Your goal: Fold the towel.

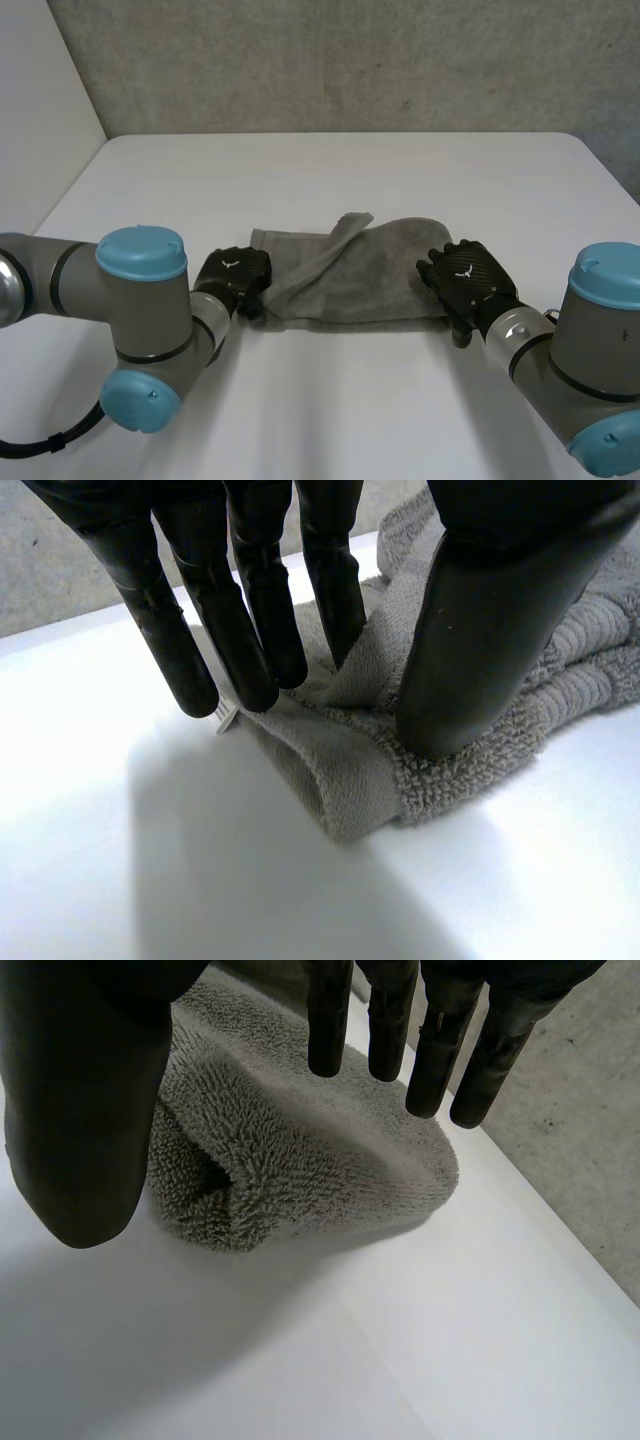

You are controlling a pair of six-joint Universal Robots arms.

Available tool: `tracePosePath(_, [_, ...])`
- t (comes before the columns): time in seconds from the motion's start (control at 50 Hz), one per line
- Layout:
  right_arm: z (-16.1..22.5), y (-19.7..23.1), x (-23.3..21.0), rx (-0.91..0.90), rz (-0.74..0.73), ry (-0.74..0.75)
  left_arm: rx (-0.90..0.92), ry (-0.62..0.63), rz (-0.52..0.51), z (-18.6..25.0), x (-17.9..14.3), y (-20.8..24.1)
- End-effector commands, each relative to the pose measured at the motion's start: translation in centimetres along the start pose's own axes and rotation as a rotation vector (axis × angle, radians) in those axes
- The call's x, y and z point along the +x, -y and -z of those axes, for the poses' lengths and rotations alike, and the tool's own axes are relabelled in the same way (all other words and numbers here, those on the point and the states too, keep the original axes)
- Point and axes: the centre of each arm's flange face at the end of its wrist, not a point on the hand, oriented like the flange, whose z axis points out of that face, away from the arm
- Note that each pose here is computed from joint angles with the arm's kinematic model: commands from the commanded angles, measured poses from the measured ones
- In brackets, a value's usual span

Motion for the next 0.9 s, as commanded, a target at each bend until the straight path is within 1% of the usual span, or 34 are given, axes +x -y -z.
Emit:
tracePosePath(0.02, [0.1, 0.0, -0.1, -0.002, 0.0, 0.004, 0.009, 0.022, 0.005, -0.4, -0.7, 0.0])
tracePosePath(0.12, [0.1, 0.0, -0.2, -0.001, 0.001, 0.005, 0.032, 0.023, 0.009, -0.3, -1.1, 0.8])
tracePosePath(0.18, [0.1, 0.0, -0.2, 0.0, 0.001, 0.007, 0.069, 0.019, 0.012, 0.0, -1.0, 2.1])
tracePosePath(0.32, [0.0, -0.1, -0.3, -0.003, 0.002, 0.008, 0.137, -0.005, 0.007, 0.3, 0.0, 4.2])
tracePosePath(0.42, [0.0, -0.1, -0.2, -0.001, 0.002, 0.005, 0.146, -0.03, -0.001, 0.0, 1.0, 4.3])
tracePosePath(0.6, [-0.1, -0.4, -0.4, -0.011, 0.025, 0.012, 0.101, -0.096, -0.014, -1.8, 2.7, 2.0])
tracePosePath(0.78, [-0.2, -0.7, -0.6, -0.022, 0.052, 0.018, 0.099, -0.103, -0.014, -2.7, 2.8, 1.8])
tracePosePath(0.88, [-0.4, -0.7, -0.6, -0.016, 0.055, 0.014, 0.116, -0.082, -0.008, -3.0, 2.4, 2.4])
tracePosePath(0.9, [-0.4, -0.7, -0.6, -0.015, 0.055, 0.014, 0.114, -0.06, -0.006, -3.0, 1.9, 2.6])
